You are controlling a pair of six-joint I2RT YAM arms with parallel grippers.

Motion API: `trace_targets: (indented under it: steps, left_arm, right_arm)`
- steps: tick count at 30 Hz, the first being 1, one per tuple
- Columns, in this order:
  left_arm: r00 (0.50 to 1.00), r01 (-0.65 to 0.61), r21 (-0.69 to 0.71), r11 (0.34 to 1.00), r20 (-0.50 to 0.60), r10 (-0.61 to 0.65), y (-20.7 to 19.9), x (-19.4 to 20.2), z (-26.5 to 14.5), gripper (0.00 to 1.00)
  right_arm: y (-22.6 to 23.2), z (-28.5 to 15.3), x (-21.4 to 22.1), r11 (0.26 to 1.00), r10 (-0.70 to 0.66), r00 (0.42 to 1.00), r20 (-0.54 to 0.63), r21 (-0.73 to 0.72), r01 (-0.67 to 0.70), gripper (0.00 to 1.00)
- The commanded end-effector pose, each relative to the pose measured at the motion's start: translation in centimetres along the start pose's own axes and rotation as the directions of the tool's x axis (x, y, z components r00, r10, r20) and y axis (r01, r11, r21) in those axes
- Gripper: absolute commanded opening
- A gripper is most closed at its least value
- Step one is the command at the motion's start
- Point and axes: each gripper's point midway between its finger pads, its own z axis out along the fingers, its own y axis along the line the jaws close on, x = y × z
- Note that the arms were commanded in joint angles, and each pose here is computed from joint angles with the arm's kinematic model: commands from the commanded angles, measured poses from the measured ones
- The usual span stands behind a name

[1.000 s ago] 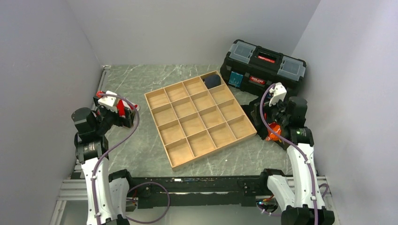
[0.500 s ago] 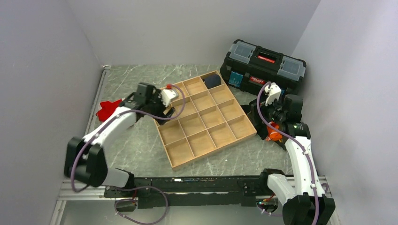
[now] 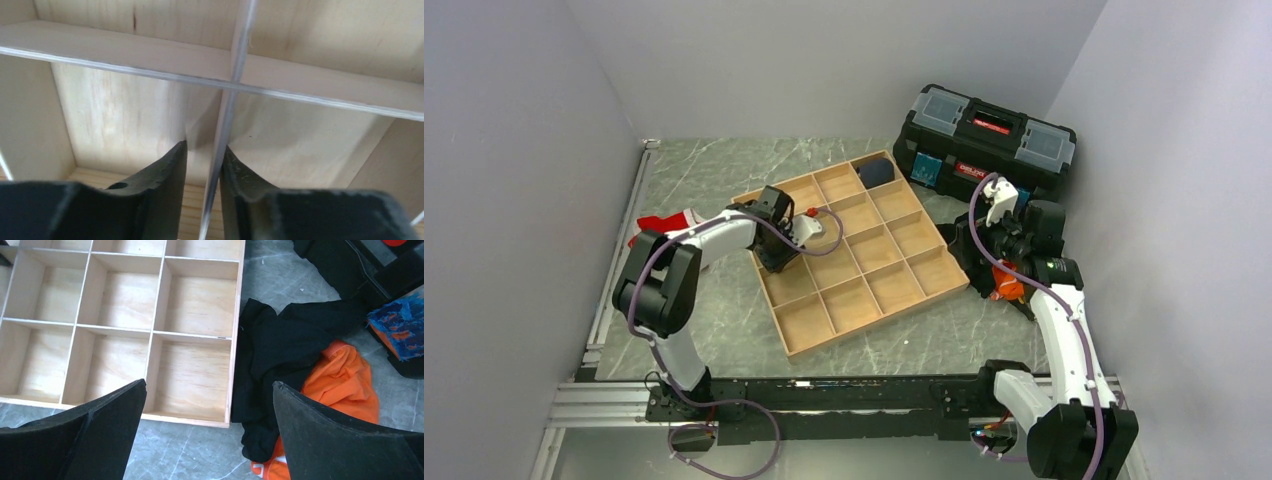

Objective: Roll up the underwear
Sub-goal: Move the storage box to the corner of the board.

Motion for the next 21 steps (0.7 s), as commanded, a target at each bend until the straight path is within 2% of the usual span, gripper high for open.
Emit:
trace_targets:
  steps: [1,11,17,21]
  left_arm:
    - [0.998,0.012,-0.071,0.997,-0.066,-0.017,4.1,1.5,-1.0,0.31]
    - [0.973,0.199,-0.078,0.977,-0.102,-0.206,9.6,5.4,-2.9,0.08]
    - [0.942,0.312,-0.094,0.945,-0.097,-0.321,9.6,7.6,-2.8,0.01]
    - [0.924,0.368,-0.086,0.926,-0.080,-0.375,8.7,7.9,-2.7,0.00]
  right_arm:
    - [0.6,0.0,-0.7,0.999,-0.027,0.999,0.024,-0.040,0.028,1.00]
    - [0.6,0.2,-0.6,0.999,-0.023,1.000,0.015,-0.040,0.023,1.00]
    - [0.6,0.2,-0.5,0.999,-0.021,1.000,0.011,-0.045,0.021,1.00]
    - [0.6,0.3,-0.4,0.999,-0.018,1.000,0.006,-0.050,0.018,1.00]
